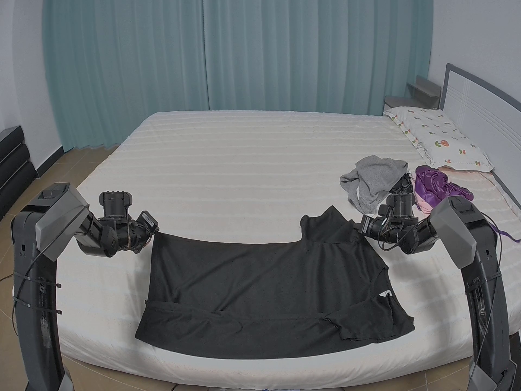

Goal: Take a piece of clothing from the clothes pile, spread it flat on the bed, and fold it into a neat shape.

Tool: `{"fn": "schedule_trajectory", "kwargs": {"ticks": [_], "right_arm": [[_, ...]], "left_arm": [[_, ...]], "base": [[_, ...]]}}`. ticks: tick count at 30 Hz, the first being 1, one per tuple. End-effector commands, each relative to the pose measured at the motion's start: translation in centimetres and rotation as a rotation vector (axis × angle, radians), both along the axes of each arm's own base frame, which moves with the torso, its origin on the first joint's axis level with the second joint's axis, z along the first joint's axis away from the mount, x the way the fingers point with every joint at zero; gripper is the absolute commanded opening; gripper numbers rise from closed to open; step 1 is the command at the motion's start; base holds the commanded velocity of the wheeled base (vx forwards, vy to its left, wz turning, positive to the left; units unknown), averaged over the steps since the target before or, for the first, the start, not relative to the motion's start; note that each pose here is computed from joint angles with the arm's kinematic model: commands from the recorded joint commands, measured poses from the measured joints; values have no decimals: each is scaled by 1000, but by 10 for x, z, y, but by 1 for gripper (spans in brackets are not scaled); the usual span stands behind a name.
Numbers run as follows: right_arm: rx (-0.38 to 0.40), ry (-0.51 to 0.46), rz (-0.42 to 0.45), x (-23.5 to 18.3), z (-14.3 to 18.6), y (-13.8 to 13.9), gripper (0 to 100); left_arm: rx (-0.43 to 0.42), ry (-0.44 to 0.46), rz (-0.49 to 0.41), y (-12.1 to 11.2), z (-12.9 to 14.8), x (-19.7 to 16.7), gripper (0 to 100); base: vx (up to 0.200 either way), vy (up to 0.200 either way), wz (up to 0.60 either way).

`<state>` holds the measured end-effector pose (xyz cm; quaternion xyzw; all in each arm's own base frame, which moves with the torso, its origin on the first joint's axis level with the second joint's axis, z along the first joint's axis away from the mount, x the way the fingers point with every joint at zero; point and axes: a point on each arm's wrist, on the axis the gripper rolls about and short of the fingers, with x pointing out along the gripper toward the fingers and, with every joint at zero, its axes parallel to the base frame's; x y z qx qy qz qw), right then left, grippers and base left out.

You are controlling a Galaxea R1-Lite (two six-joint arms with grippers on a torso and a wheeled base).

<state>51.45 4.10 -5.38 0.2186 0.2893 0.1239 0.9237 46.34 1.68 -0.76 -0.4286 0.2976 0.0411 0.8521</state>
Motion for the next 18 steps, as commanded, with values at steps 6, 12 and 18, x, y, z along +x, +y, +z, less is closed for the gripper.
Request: {"fn": "schedule_trajectory", "kwargs": {"ticks": [6,12,18], "right_arm": [[13,-23,-17,-7,23,-6,0],[16,-50,-24,-20,34,-10,0],[25,-88,-43,-27,53,-18,0]], "left_arm": [[-1,-17,1,0,17,-6,0],[2,-27,6,3,24,-10,0],[2,-38,18,7,31,-13,0]], "base": [[0,0,0],[0,0,0],[0,0,0]]}}
